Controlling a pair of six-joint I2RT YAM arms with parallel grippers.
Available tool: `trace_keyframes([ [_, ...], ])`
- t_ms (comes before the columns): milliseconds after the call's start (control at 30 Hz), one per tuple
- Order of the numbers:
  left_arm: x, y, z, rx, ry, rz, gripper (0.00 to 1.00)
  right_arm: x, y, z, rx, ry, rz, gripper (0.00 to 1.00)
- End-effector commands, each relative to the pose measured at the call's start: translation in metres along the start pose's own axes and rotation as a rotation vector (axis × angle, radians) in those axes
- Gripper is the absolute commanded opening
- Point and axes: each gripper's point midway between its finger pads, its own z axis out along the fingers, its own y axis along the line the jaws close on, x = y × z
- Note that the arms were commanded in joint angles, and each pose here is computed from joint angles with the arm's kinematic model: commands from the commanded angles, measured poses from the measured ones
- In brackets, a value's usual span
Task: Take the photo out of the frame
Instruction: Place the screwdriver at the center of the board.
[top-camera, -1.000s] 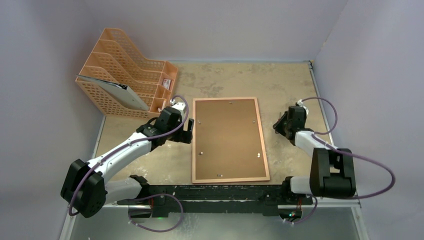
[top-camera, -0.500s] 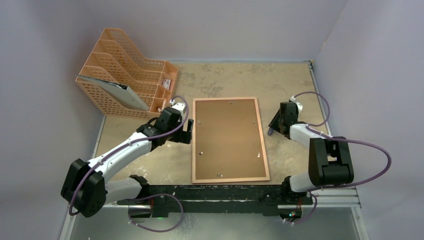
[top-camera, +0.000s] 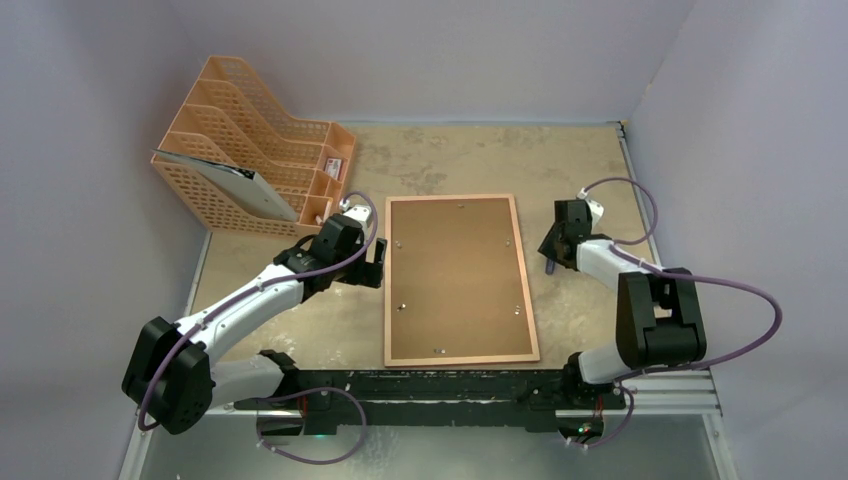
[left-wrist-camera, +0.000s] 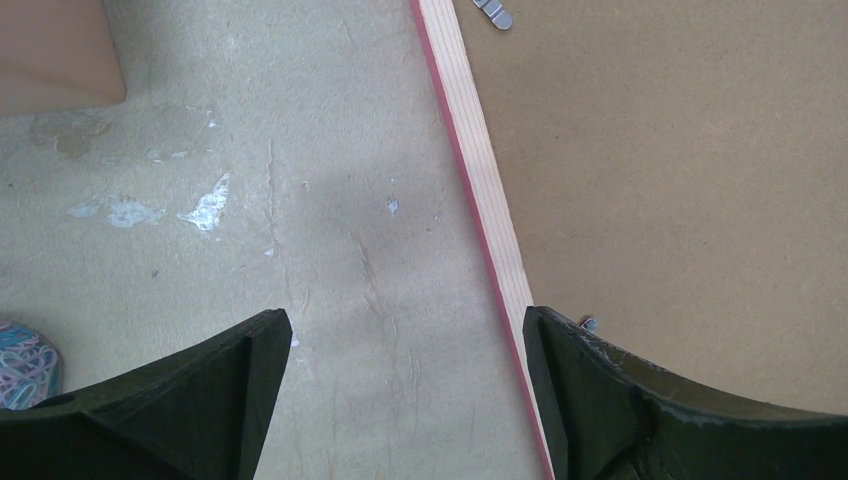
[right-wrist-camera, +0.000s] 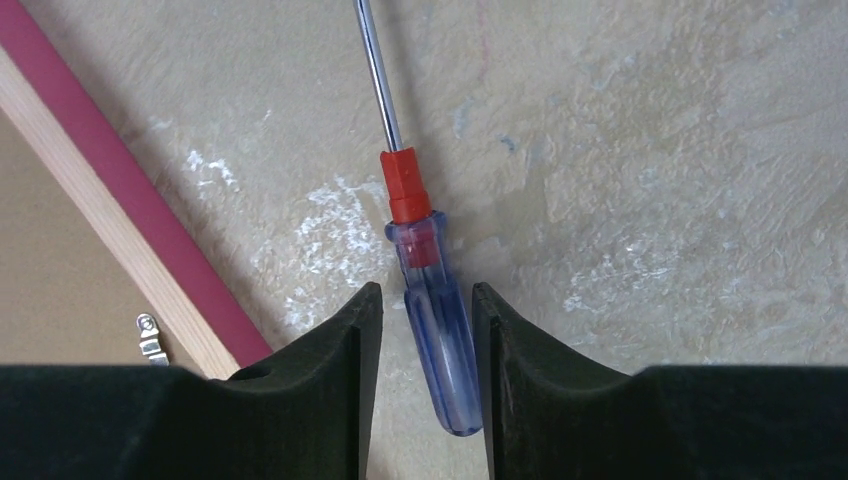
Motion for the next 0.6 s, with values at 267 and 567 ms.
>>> trace_keyframes([
  [267, -0.020, 0.001, -0.006, -0.020, -0.062, -0.006, 0.89, -0.050, 0.015, -0.040, -0.036, -0.106, -0.039, 0.51],
  [567, -0.032, 0.010, -0.016, -0.070, -0.124, -0.044, 0.91, -0.037, 0.082, -0.098, -0.334, -0.111, -0.044, 0.54],
])
